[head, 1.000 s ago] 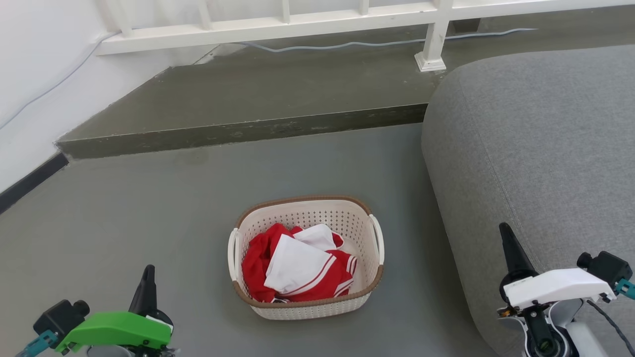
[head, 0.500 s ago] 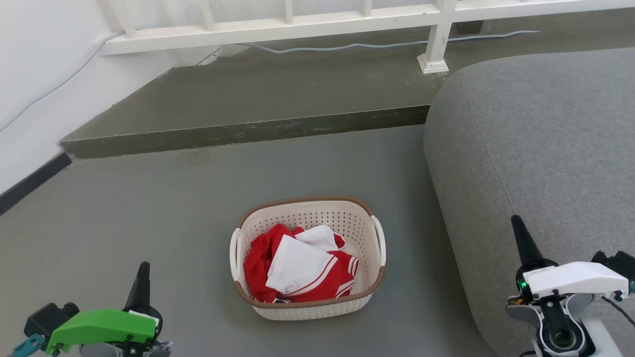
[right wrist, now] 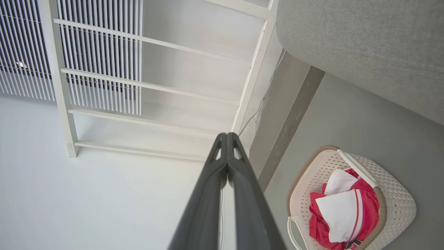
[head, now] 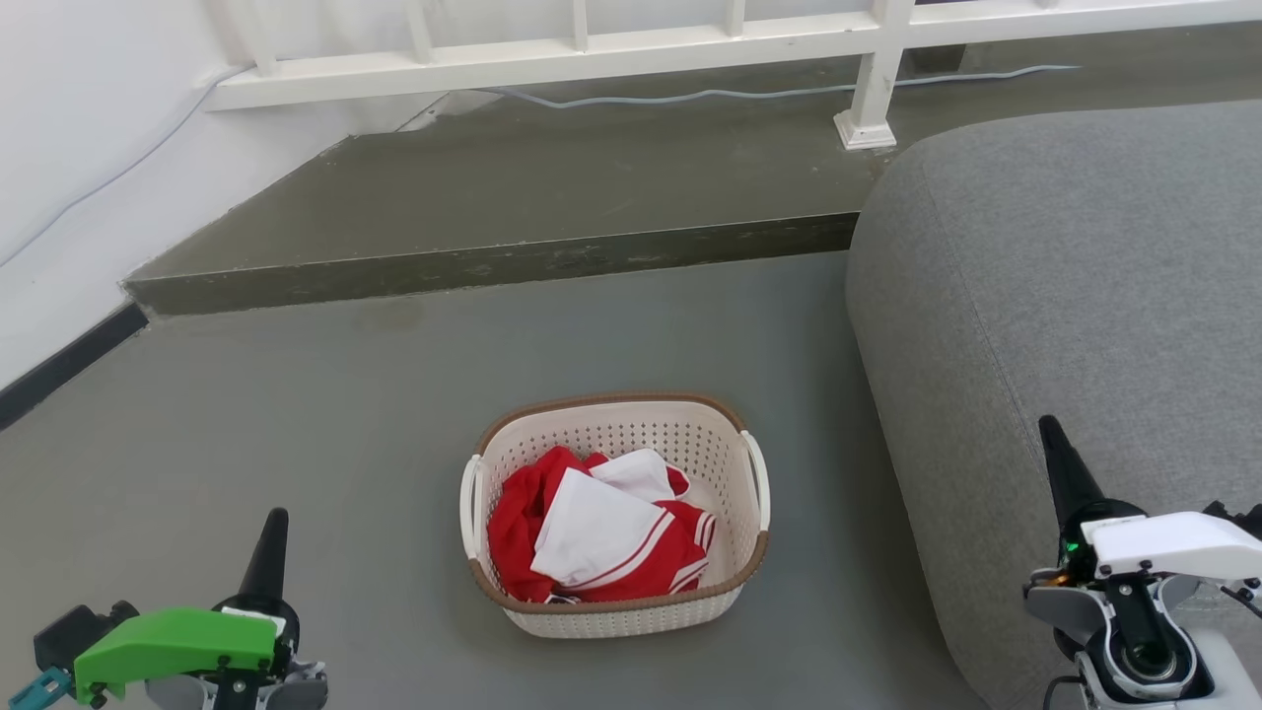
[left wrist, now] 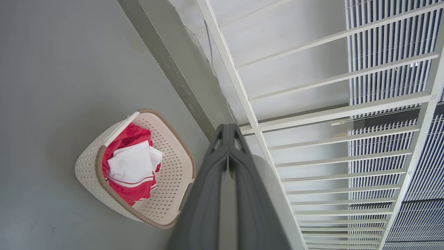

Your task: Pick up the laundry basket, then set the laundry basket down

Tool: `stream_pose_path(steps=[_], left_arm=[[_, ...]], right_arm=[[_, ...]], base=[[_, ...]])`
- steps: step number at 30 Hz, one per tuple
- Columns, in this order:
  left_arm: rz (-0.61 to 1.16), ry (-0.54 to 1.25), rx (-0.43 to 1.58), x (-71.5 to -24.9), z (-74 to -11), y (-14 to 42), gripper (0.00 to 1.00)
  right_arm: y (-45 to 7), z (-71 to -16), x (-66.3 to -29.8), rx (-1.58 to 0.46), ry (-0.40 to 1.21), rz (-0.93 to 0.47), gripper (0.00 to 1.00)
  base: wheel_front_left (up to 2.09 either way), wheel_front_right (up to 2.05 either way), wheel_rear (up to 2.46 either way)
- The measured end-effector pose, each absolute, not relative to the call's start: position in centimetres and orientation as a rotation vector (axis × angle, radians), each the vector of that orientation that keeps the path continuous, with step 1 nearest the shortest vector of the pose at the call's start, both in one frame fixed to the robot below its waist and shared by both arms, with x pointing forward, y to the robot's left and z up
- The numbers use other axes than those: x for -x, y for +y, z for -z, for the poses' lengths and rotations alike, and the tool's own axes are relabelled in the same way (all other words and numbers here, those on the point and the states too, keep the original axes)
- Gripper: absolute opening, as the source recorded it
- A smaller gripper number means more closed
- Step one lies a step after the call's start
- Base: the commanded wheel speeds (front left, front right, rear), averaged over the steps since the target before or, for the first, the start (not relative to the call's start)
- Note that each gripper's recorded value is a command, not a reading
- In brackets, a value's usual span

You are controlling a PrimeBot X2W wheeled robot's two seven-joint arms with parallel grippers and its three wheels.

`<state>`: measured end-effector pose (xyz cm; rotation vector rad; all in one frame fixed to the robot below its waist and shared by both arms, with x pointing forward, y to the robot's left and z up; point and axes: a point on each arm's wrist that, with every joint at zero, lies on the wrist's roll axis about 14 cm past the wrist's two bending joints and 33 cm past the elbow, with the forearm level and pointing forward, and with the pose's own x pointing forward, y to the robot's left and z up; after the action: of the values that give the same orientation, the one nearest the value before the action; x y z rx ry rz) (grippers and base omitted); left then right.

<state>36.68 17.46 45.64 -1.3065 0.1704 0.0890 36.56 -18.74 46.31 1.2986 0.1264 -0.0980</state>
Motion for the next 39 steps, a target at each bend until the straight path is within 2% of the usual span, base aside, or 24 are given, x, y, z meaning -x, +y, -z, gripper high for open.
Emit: stream_pose_path(steps=[22, 39], left_arm=[[-0.062, 0.111, 1.571, -37.3, -47.3, 18.5, 0.0], [-0.053, 0.096, 1.581, -37.5, -47.7, 18.6, 0.0]], right_arm=[[-20.4, -47.6, -37.3, -1.575, 0.058, 0.105, 0.0], [-20.4, -47.5, -37.3, -1.584, 0.06, 0.105, 0.0]], base=[[0.0, 0.0, 0.0], [0.0, 0.0, 0.0]])
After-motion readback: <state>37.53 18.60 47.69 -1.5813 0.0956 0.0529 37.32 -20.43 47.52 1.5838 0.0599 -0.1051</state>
